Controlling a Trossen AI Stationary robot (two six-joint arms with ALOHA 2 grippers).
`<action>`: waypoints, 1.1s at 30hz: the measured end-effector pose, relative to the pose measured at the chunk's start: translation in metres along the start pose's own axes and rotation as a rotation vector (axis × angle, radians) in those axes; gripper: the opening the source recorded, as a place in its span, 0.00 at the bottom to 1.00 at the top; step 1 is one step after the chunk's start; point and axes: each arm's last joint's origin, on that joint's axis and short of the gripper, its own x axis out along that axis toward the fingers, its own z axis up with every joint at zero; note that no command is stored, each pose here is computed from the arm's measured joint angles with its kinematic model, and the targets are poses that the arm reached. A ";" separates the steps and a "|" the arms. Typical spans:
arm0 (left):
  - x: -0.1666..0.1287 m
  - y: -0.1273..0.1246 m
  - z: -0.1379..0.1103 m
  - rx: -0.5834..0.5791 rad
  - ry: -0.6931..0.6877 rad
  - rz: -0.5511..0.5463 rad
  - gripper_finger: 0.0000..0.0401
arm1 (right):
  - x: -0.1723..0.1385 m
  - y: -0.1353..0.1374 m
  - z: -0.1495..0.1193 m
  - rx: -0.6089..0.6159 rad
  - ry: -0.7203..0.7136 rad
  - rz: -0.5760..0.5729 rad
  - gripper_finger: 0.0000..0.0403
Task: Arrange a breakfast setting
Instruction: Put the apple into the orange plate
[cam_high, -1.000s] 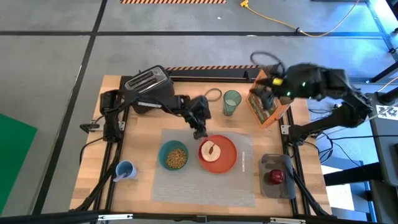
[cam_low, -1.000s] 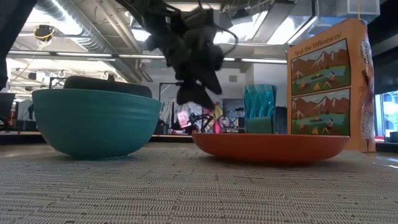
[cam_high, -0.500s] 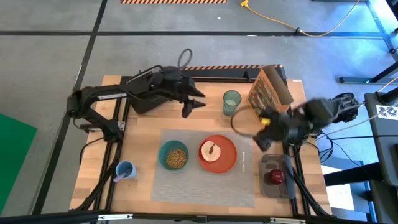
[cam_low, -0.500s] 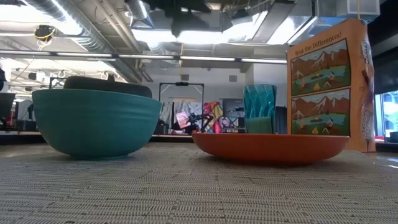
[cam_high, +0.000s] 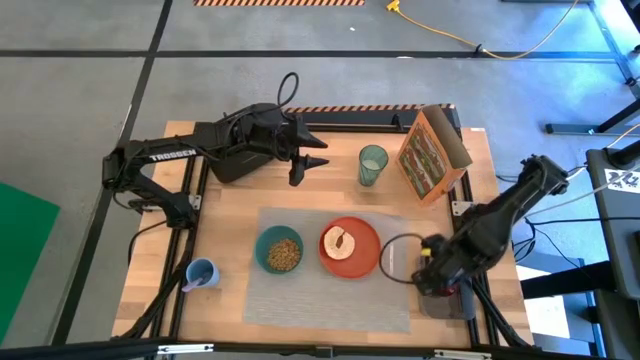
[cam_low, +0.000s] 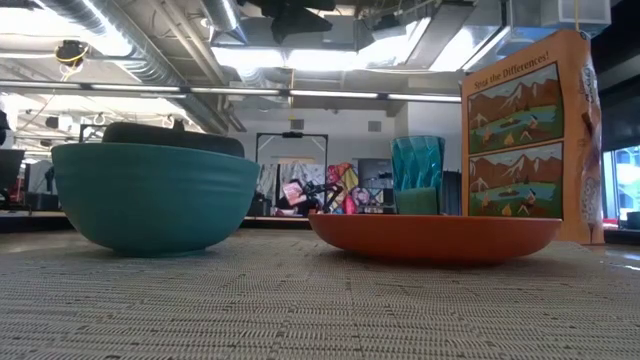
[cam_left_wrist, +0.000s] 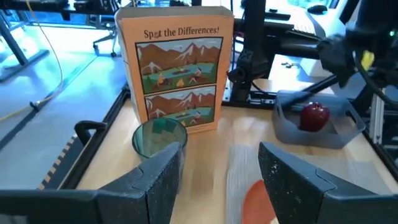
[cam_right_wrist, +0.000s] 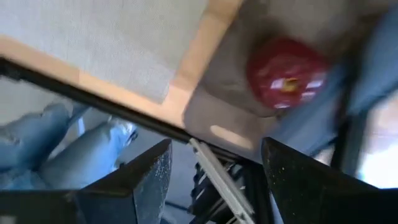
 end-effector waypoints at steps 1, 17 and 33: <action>0.000 0.000 0.000 0.004 0.000 0.000 0.52 | 0.008 0.001 0.000 -0.011 0.013 0.017 0.59; -0.001 -0.002 -0.012 -0.028 0.120 -0.050 0.52 | 0.061 -0.028 0.024 -0.031 0.011 -0.205 0.59; 0.000 -0.001 -0.011 0.020 0.116 -0.010 0.52 | 0.065 -0.029 0.026 -0.112 -0.007 -0.191 0.26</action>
